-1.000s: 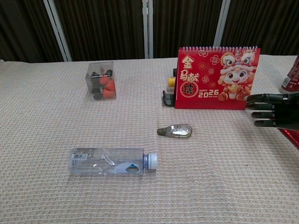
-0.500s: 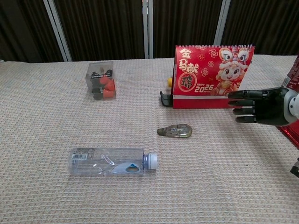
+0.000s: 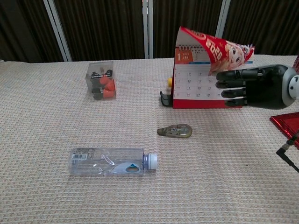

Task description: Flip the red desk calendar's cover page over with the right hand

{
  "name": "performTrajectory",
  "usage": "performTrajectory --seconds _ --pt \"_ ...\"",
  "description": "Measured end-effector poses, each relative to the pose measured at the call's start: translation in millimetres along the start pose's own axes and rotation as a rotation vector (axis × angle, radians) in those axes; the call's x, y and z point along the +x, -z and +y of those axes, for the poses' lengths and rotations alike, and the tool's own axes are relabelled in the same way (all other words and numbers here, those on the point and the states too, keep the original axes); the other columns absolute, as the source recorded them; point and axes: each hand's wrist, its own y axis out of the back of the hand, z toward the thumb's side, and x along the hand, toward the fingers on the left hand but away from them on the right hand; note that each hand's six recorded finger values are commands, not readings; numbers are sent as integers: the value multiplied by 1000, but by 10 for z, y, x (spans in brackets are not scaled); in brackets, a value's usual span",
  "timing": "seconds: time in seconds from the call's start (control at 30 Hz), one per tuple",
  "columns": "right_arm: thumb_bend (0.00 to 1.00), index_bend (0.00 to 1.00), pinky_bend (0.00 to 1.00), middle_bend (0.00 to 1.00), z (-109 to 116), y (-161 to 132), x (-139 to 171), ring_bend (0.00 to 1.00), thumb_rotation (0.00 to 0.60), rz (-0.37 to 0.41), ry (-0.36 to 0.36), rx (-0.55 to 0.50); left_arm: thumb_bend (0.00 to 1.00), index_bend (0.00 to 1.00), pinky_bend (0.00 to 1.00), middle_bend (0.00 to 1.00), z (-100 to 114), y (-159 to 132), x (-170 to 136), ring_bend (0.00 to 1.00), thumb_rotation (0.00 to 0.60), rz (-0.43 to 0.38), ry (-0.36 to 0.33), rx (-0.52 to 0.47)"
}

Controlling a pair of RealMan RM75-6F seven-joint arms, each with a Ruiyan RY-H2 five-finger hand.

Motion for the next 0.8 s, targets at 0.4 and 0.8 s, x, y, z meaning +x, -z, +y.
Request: performTrajectory --seconds 0.4,0.8 --pt "414 263 450 365 2 -841 436 378 600 210 73 279 97 0 0 0 -29 -7 9 0 600 -1 14 -2" --pt "311 197 7 115 201 -1231 303 19 600 280 226 656 97 0 0 0 -124 12 58 0 600 11 48 8"
